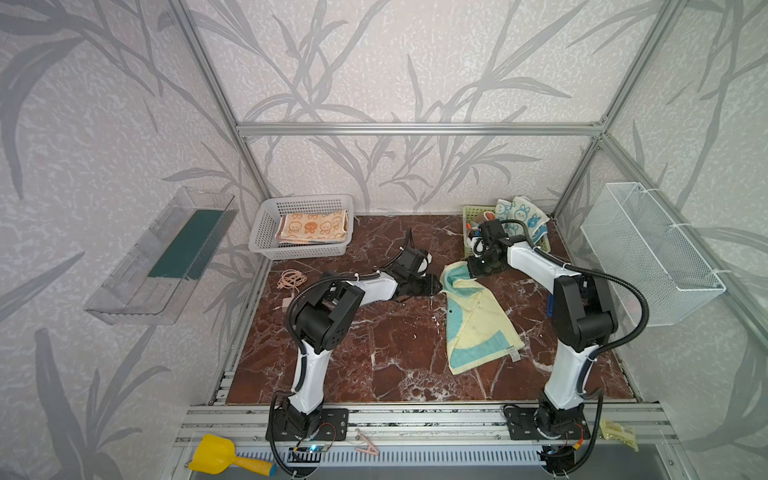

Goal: Fold and stack the towels
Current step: 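Grasp the towel's far edge with both grippers, then lift the far edge with both grippers and stretch it apart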

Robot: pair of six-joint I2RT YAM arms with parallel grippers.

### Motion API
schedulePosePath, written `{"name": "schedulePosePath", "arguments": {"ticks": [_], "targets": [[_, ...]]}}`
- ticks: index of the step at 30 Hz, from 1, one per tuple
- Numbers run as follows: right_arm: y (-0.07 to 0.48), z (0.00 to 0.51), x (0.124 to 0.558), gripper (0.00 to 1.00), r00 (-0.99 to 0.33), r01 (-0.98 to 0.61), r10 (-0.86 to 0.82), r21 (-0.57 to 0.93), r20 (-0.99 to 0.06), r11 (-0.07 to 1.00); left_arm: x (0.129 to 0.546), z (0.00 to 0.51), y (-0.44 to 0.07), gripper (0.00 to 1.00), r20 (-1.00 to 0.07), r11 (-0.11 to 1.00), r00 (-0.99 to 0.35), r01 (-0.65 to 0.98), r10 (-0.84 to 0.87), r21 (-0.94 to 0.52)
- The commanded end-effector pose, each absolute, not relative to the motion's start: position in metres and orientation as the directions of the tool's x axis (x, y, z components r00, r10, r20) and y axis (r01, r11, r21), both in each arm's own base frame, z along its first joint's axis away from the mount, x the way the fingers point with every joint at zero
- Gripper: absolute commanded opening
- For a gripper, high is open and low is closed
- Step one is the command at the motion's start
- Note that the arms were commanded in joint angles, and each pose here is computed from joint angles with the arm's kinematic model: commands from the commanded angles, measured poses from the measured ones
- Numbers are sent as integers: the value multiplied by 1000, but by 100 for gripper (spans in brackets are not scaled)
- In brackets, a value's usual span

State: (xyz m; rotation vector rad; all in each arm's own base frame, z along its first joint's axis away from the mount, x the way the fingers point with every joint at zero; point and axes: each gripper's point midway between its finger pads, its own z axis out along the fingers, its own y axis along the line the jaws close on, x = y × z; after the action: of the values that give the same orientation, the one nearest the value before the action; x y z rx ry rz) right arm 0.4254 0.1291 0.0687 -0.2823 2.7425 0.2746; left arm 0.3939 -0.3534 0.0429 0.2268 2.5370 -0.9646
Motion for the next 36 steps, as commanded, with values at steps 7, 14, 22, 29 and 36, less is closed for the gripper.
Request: {"name": "schedulePosePath", "arguments": {"ticks": [7, 14, 22, 29, 36], "targets": [[96, 77, 416, 0, -904, -161, -94, 128, -416, 979, 396, 26, -391, 48, -350, 659, -936, 241, -37, -713], [100, 77, 420, 0, -906, -165, -91, 148, -413, 975, 402, 35, -404, 26, -351, 601, -934, 245, -63, -760], [91, 119, 416, 0, -874, -155, -84, 110, -479, 982, 397, 93, -370, 0, -497, 694, -866, 387, 49, -607], [78, 229, 387, 0, -731, -148, -56, 78, -681, 986, 367, 190, -314, 0, -621, 732, -710, 610, 333, -305], [76, 324, 319, 0, -571, -188, -107, 3, -814, 982, 301, 293, -273, 0, -757, 637, -516, 751, 401, -173]]}}
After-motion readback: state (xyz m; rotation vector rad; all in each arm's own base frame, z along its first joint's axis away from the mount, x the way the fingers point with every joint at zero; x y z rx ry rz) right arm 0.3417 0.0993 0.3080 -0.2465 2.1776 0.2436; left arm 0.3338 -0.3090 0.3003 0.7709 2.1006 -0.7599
